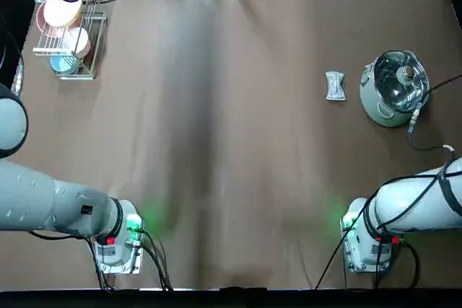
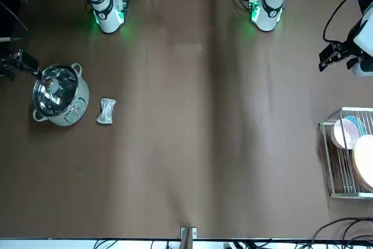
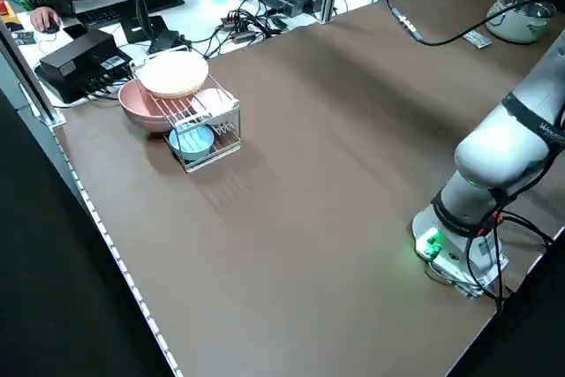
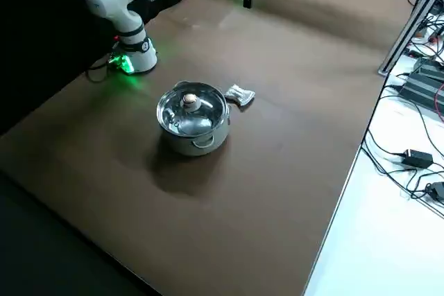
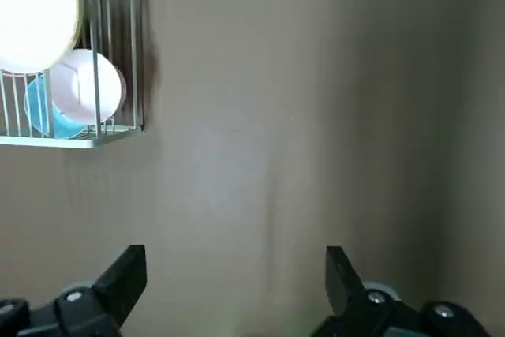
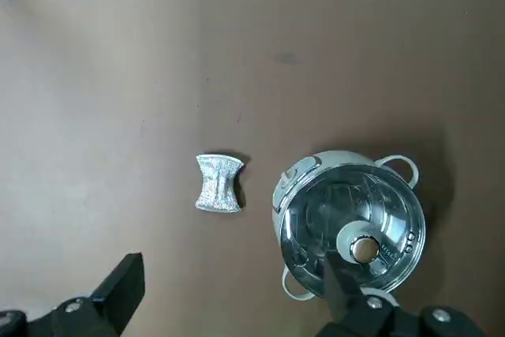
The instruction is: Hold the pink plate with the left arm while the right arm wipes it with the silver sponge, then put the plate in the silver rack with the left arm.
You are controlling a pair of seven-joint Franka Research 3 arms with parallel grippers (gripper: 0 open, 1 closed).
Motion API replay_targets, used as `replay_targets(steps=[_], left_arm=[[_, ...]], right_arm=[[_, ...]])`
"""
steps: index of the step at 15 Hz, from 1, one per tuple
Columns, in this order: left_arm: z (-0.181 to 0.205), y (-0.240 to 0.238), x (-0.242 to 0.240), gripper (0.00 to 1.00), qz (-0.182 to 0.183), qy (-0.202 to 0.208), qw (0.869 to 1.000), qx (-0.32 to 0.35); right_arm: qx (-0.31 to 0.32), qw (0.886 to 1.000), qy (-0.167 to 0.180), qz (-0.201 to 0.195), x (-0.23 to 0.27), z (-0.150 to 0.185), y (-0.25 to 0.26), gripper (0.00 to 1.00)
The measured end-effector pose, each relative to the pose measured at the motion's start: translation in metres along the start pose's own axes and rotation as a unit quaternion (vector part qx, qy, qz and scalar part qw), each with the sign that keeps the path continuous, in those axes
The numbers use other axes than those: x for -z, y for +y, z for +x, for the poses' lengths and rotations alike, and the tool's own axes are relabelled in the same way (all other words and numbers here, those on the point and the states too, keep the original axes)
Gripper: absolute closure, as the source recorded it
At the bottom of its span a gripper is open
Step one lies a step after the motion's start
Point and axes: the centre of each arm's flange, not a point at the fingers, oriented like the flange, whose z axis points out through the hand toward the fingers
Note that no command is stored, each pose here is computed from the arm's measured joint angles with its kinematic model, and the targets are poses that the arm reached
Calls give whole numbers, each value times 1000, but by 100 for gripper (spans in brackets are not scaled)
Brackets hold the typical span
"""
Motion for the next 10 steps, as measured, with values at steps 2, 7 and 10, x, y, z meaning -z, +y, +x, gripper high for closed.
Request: replay_targets(steps=[2, 7, 10], left_arm=[[0, 0, 0, 0, -1, 0, 1000, -3], [0, 2, 0, 0, -6, 0, 1000, -15], [0, 3, 0, 0, -12, 0, 1000, -15]], right_arm=[[0, 1000, 0, 0, 0, 0, 0, 0], [-3, 1000, 1, 0, 0, 0, 1, 0], [-5, 1000, 1, 0, 0, 0, 1, 0]])
